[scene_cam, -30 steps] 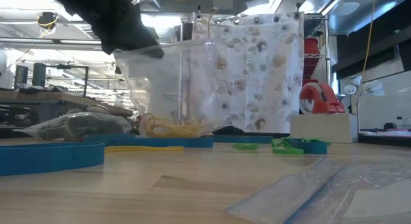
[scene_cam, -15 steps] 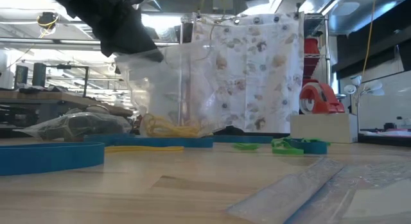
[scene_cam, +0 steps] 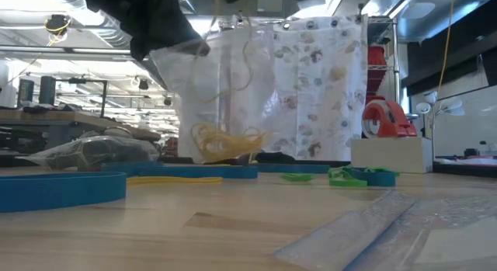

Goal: Sort rubber bands
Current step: Put the yellow rubber band into the transparent zip bag

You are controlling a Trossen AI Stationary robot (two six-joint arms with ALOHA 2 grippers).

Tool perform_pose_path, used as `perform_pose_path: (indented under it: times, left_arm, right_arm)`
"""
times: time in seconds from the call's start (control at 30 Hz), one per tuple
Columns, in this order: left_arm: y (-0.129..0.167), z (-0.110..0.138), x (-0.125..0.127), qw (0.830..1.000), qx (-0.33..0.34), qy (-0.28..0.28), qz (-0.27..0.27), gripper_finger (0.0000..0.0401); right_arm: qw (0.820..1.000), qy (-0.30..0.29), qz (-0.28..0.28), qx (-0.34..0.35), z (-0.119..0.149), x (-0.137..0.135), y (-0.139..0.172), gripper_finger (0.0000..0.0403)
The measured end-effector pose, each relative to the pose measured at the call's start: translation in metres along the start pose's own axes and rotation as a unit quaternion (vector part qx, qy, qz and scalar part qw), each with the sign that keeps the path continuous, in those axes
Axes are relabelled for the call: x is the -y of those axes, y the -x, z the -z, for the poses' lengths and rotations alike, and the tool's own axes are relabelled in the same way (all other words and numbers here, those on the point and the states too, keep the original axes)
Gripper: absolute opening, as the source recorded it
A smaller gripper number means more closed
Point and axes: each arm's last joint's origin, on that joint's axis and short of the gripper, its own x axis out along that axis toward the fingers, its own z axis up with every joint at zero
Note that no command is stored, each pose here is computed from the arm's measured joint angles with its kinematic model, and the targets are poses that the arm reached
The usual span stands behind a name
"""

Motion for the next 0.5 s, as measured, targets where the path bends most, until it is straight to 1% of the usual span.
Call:
perform_pose_path:
  times: [0.07, 0.13, 0.2, 0.3, 0.4, 0.5]
  left_arm:
    - [0.001, -0.001, 0.000, 1.000, 0.001, 0.001, 0.000, 0.0001]
    - [0.002, -0.002, -0.001, 1.000, 0.003, 0.003, 0.002, 0.0001]
    - [0.004, -0.005, -0.001, 1.000, 0.008, 0.004, 0.004, 0.0001]
    - [0.009, -0.009, -0.004, 1.000, 0.010, 0.000, 0.006, 0.0001]
    - [0.014, -0.011, -0.008, 1.000, 0.006, -0.006, 0.003, 0.0001]
    - [0.022, -0.011, -0.017, 1.000, -0.016, -0.024, -0.012, 0.0001]
  right_arm:
    - [1.000, -0.029, 0.004, -0.010, 0.002, -0.001, -0.003, 0.0003]
    - [0.998, -0.059, -0.002, -0.016, 0.004, 0.001, -0.004, 0.0014]
    - [0.996, -0.084, -0.014, -0.019, 0.005, 0.003, -0.005, 0.0037]
    - [0.993, -0.111, -0.020, -0.022, 0.005, 0.004, -0.005, 0.0085]
    - [0.994, -0.110, -0.017, -0.021, 0.005, 0.006, -0.002, 0.0129]
    - [0.994, -0.098, 0.002, -0.039, 0.004, 0.011, 0.004, 0.0155]
